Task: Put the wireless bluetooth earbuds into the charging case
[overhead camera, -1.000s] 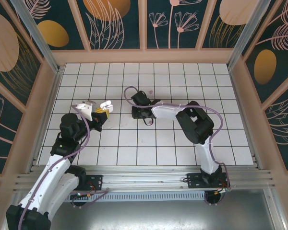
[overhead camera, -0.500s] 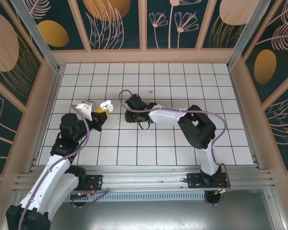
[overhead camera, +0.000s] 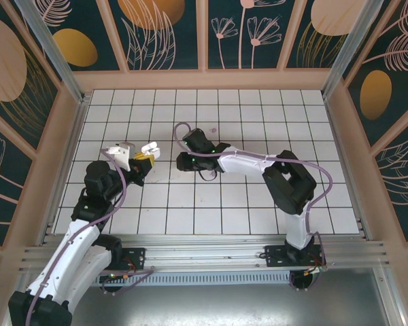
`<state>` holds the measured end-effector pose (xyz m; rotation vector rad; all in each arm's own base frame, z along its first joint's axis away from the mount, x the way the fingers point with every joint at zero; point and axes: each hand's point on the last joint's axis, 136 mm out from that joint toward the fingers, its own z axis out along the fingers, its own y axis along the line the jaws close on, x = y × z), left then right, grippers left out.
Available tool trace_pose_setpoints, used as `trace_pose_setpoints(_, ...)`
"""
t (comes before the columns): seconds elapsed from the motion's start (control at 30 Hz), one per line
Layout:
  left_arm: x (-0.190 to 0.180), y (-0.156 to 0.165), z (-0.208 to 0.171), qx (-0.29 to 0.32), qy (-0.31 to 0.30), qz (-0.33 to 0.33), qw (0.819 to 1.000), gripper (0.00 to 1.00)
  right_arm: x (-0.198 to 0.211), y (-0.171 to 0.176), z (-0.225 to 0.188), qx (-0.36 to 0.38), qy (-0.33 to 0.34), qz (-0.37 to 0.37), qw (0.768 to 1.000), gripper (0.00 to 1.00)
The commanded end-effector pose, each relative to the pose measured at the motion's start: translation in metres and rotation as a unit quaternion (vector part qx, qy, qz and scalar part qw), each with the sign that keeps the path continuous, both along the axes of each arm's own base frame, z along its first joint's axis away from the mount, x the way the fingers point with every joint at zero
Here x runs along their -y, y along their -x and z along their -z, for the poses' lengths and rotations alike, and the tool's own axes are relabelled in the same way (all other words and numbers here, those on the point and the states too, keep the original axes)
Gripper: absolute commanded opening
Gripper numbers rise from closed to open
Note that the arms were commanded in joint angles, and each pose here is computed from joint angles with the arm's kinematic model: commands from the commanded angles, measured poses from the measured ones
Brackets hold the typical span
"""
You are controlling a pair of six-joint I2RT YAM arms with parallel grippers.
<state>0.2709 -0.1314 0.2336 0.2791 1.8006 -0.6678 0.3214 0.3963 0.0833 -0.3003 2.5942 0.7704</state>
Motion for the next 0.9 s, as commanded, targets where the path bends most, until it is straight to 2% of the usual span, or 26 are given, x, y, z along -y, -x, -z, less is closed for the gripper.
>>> trace_pose_setpoints(0.0, -0.002, 0.0, -0.003, 0.004, 0.01, -0.005, 1.0, 0.0, 0.013, -0.01, 0.016, -0.015, 0.013, 0.007, 1.0, 0.3)
trace_pose_setpoints(0.4, -0.004, 0.0, 0.0, 0.0, 0.008, -0.008, 1.0, 0.0, -0.001, -0.017, 0.049, -0.048, -0.009, -0.033, 0.998, 0.32)
trace_pose_setpoints(0.63, -0.005, 0.001, 0.001, 0.0, 0.005, -0.012, 1.0, 0.0, -0.015, -0.009, 0.047, -0.052, -0.032, -0.066, 0.996, 0.32)
trace_pose_setpoints(0.87, -0.005, 0.002, 0.0, 0.001, 0.006, -0.013, 1.0, 0.0, -0.02, 0.007, 0.04, -0.042, -0.014, -0.077, 0.996, 0.32)
